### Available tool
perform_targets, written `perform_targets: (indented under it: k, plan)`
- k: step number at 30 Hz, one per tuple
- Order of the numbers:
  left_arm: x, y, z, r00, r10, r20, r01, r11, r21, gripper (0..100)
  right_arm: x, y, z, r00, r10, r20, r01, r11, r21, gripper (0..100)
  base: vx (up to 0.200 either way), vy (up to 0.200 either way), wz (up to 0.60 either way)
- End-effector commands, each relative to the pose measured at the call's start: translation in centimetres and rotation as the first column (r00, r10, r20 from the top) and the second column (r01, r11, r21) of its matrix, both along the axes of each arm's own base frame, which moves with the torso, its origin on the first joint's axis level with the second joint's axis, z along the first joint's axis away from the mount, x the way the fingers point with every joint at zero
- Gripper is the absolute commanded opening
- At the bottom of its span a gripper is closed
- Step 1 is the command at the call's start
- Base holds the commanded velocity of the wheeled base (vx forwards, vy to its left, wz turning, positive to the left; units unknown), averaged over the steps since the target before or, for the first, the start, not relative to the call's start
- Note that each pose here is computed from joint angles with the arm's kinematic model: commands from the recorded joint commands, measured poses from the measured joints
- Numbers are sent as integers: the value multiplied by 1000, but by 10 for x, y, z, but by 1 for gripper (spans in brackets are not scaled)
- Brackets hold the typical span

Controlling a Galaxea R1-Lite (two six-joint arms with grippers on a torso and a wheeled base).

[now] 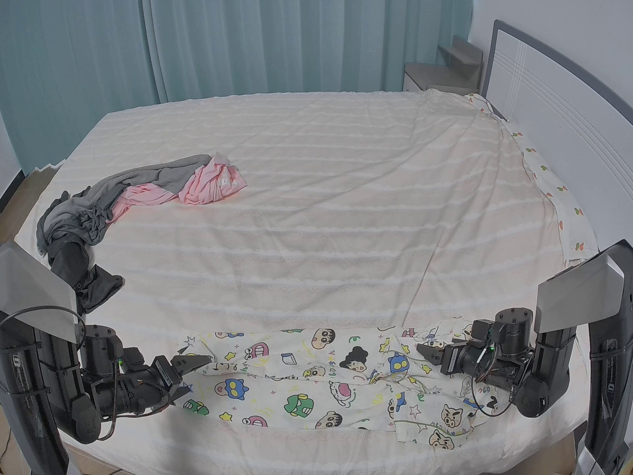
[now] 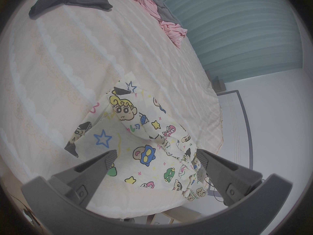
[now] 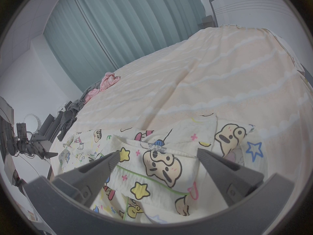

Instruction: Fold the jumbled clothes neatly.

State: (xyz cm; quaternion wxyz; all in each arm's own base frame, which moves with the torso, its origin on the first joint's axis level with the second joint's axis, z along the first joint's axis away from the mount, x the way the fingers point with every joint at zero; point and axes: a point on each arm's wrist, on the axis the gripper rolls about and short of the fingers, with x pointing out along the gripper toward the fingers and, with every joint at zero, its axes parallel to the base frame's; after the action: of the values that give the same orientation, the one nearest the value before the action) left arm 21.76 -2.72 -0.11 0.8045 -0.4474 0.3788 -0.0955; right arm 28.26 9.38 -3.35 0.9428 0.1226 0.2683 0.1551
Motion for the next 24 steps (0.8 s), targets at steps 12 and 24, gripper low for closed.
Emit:
perform_targets:
  k: [12,24]
  plan:
    - [-2,0,1,1000,0,5,0,1000,-1,100,-2,-4,10,999,-13,29,13,1000,9,0,0,0,0]
    - [-2,0,1,1000,0,5,0,1000,-1,100,10,-14,34,991,-56,122,51,998,39,0,0,0,0]
